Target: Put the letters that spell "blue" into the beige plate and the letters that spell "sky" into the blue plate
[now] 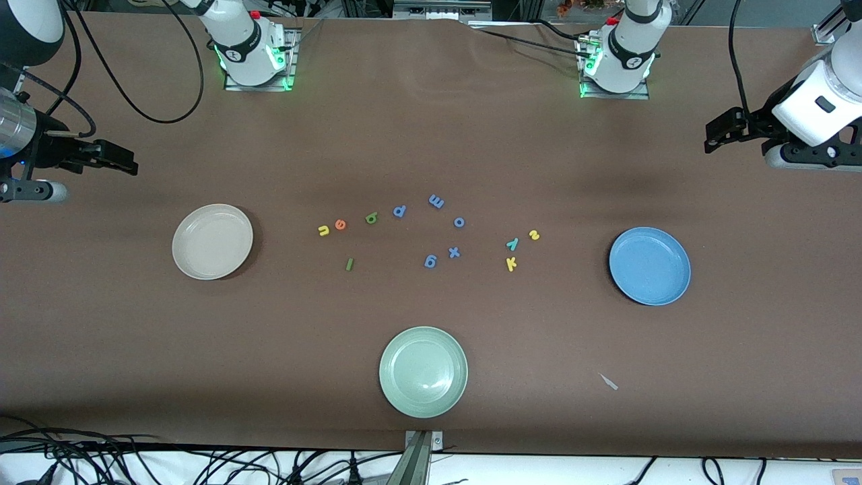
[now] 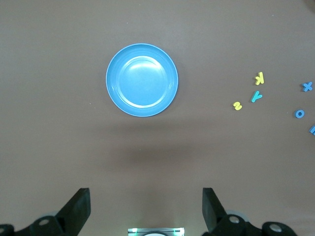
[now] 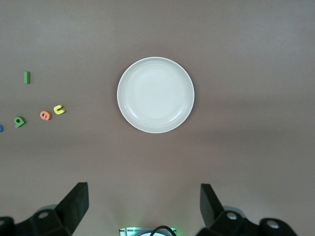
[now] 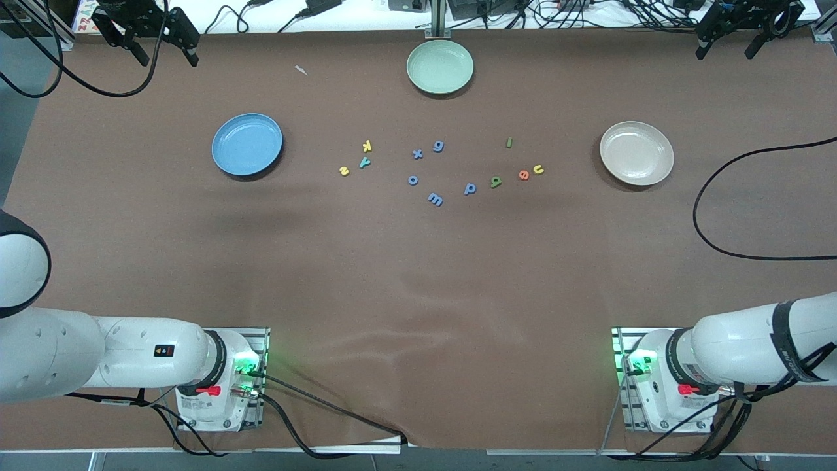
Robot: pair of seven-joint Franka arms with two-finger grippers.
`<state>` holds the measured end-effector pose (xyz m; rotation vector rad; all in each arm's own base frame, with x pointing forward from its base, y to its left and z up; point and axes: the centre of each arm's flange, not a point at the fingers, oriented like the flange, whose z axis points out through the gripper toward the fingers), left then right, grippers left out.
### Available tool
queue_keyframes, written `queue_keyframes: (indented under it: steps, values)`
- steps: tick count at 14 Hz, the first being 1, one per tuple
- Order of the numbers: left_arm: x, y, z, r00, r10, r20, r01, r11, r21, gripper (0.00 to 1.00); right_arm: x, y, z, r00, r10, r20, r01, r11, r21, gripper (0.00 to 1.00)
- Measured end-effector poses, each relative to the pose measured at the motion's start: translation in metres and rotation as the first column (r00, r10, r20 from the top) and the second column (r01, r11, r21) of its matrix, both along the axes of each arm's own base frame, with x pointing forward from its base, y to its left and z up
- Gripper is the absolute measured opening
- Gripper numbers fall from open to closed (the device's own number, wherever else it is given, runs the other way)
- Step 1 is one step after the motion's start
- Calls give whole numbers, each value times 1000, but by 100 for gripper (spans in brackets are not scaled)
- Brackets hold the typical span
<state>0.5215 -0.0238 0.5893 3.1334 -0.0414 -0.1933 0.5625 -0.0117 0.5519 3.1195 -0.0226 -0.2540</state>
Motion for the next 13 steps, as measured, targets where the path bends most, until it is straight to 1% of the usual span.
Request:
queue_keyframes:
  steps: [4,5,7,9,11,13]
  values:
    - [0,0,-1,1000,0,-2,0,1000,0,100,0,0,0,1000,1,0,-1,1000,0,100]
    - [0,-3,-2,1000,-2,-6,2,1000,-13,100,0,0,0,1000,1,0,-1,1000,0,100]
    - [0,-16,-8,1000,-9,-20,7,998,-70,100,0,1,0,1000,1,0,-1,1000,0,100]
    - [2,-34,-24,999,-30,-32,26,994,-107,100,1,2,-2,1000,5,-5,-5,1000,2,100]
    - [4,-66,-50,997,-79,-24,76,991,-109,100,3,5,-9,1000,10,-16,-10,1000,4,100]
    - [2,-100,-74,992,-129,-5,128,986,-107,100,7,15,-19,999,24,-33,-24,999,22,100]
